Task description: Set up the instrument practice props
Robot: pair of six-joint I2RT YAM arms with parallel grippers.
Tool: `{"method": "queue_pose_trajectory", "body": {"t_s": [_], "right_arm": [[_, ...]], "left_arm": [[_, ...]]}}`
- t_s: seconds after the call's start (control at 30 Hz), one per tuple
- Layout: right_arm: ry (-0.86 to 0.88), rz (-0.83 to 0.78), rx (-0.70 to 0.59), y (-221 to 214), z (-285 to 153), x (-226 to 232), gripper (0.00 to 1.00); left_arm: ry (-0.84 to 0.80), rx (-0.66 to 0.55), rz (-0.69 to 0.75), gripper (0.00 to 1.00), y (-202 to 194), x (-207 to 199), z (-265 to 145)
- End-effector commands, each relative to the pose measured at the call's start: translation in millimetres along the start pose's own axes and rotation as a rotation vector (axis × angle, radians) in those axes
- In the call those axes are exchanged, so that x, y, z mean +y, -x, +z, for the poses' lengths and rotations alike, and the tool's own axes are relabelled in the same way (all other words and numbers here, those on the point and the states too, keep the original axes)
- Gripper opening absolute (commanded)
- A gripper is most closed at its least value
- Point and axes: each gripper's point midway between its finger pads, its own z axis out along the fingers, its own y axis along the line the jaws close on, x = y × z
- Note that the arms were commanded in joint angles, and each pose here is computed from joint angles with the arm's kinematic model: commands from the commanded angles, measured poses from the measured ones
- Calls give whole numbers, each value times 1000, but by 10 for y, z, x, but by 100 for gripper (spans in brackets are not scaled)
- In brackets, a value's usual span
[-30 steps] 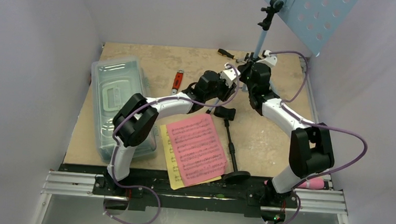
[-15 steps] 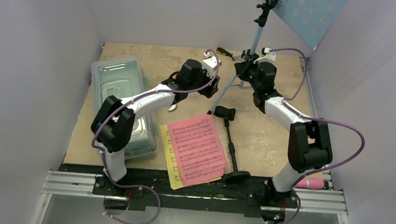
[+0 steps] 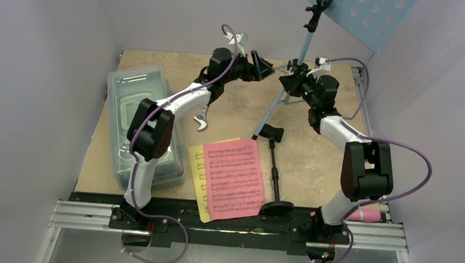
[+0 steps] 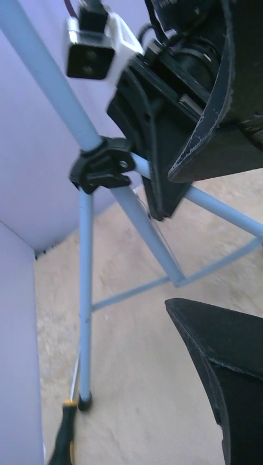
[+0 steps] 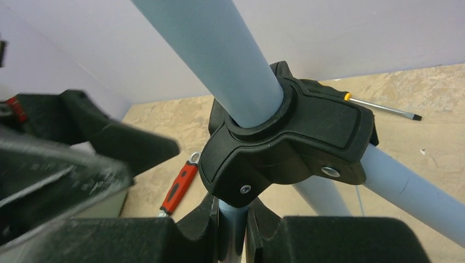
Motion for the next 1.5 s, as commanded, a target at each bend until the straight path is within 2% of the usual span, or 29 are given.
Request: {"method": "queue_pose_trajectory", "body": {"t_s": [0.0, 0.1, 0.23, 0.4, 0.53, 0.7, 0.8, 0.9, 1.03, 1.27, 1.47], "right_arm": [[78, -146, 140, -325, -17, -43, 0], [87, -146, 139, -307, -14, -64, 0], [100, -146, 142, -316, -14, -59, 0], [110, -154, 144, -308, -28, -43, 0], [147, -174, 156, -330, -47, 9, 0], [204, -191, 173, -368, -100, 35, 0], [214, -192, 176, -375, -107, 40, 0], [214, -193, 177, -377, -108, 38, 0], [212, -197, 177, -367, -116, 19, 0], [248, -206, 192, -368, -103, 31, 0], [270, -236, 213, -380, -92, 42, 0]], "left_arm": [[-303, -136, -127, 75, 430, -531, 199], [-420, -154, -125, 71, 413, -619, 264], [-469, -200, -74, 65, 411, -643, 300], [-435, -225, 2, 58, 319, -677, 368], [-361, -296, 78, 55, 288, -729, 393], [-343, -342, 99, 47, 319, -703, 427], [-324, -362, 117, 47, 351, -693, 455], [-339, -368, 114, 42, 356, -705, 491], [-353, -377, 104, 32, 348, -713, 492], [-375, -381, 150, 24, 339, -738, 498], [-362, -354, 217, 22, 264, -692, 601]]}}
